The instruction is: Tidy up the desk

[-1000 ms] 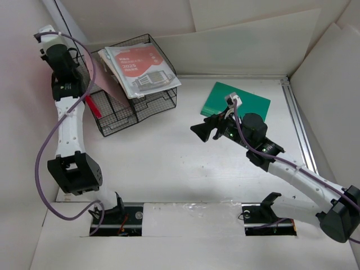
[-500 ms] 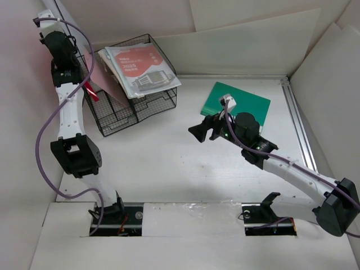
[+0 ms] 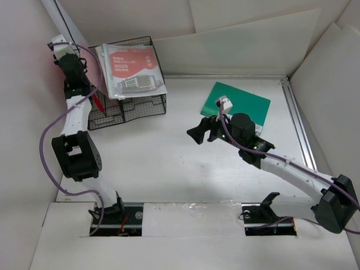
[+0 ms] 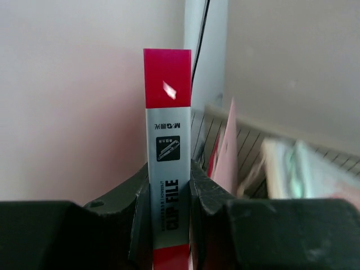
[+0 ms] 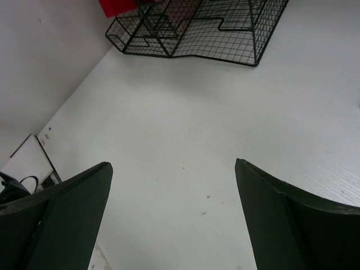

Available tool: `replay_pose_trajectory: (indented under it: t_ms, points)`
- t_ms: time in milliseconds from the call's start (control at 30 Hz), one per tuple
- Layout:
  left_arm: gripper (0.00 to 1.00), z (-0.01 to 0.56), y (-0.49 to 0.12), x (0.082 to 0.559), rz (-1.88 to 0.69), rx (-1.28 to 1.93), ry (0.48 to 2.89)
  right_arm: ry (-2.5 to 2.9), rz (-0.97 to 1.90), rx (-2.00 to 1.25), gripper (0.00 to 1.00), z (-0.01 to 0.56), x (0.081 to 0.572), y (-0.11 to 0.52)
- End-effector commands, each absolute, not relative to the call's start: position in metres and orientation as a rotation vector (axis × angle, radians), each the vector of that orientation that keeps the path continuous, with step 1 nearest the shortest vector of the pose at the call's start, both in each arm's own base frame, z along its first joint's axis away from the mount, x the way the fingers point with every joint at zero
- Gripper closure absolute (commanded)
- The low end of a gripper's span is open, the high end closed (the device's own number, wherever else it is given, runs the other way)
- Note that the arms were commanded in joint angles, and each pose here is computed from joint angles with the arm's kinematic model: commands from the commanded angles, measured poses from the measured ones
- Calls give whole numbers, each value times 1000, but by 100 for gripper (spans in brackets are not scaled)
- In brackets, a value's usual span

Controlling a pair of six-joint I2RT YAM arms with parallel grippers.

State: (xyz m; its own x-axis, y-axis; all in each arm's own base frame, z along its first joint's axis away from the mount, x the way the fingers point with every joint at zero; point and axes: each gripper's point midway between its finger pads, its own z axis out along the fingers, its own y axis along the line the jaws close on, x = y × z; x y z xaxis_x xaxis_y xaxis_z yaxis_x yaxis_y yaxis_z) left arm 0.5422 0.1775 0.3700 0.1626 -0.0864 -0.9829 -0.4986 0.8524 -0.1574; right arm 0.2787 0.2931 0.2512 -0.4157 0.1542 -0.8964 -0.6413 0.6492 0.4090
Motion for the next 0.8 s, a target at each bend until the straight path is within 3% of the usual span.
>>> replay_pose_trajectory:
  t_ms: [0, 167, 400, 433, 533, 700, 767]
  points:
    - [79, 358, 178, 530, 287, -572, 1373, 1712, 932, -396, 4, 279, 282, 297]
    - [52, 353, 174, 509, 270, -609, 1378, 1702, 935, -395, 4, 283, 281, 296]
    - [29, 378, 165, 481, 257, -597, 1362, 1669, 964, -414, 4, 294, 272, 297]
    - [17, 386, 163, 479, 249, -589, 1355, 1669, 972, -421, 4, 294, 271, 298]
    - [3, 417, 159, 479, 225, -577, 1360, 1669, 972, -422, 4, 294, 271, 298]
    - [2, 431, 154, 477, 193, -614, 1432, 1662, 988, -421, 4, 298, 266, 300]
    - [7, 439, 155, 479, 172, -650, 1424, 1661, 995, -429, 4, 298, 265, 301]
